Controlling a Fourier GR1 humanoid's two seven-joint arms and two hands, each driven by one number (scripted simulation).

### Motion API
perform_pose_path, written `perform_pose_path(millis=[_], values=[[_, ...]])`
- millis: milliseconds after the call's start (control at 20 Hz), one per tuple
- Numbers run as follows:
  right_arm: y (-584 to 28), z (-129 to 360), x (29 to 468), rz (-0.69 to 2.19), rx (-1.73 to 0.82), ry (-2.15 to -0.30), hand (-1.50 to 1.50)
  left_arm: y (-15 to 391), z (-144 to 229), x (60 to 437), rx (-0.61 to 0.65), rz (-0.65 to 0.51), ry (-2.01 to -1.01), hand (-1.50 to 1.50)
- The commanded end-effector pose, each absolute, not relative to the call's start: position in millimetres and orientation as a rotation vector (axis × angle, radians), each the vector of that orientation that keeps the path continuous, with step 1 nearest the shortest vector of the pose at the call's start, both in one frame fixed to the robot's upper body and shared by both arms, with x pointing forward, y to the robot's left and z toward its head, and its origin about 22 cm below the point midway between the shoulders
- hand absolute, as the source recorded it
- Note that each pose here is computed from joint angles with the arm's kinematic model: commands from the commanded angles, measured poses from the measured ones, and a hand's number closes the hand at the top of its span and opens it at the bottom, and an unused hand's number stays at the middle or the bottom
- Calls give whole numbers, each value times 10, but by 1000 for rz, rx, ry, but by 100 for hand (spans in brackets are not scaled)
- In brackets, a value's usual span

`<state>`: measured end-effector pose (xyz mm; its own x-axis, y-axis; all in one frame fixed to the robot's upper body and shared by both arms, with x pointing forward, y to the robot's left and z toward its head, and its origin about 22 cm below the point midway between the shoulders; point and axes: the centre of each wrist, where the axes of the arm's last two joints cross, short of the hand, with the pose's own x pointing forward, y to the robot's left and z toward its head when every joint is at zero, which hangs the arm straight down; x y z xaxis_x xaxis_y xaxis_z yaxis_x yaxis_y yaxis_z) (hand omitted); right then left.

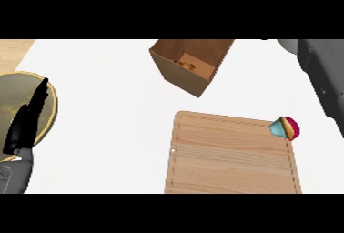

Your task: Pick the croissant from the cutting board and place it in the cardboard box

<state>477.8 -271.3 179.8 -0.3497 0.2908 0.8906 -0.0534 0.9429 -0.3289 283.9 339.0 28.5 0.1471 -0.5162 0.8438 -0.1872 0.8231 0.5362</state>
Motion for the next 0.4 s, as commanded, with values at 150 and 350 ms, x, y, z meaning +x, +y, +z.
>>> perform_pose_path(millis=[150, 350], values=[[-3590, 1829, 4543, 394, -207, -1889, -150, 3420, 191, 2812, 609, -255, -1427, 0], [-3878, 1860, 4429, 477, -196, -1837, -150, 3273, 226, 2826, 593, -268, -1444, 0]])
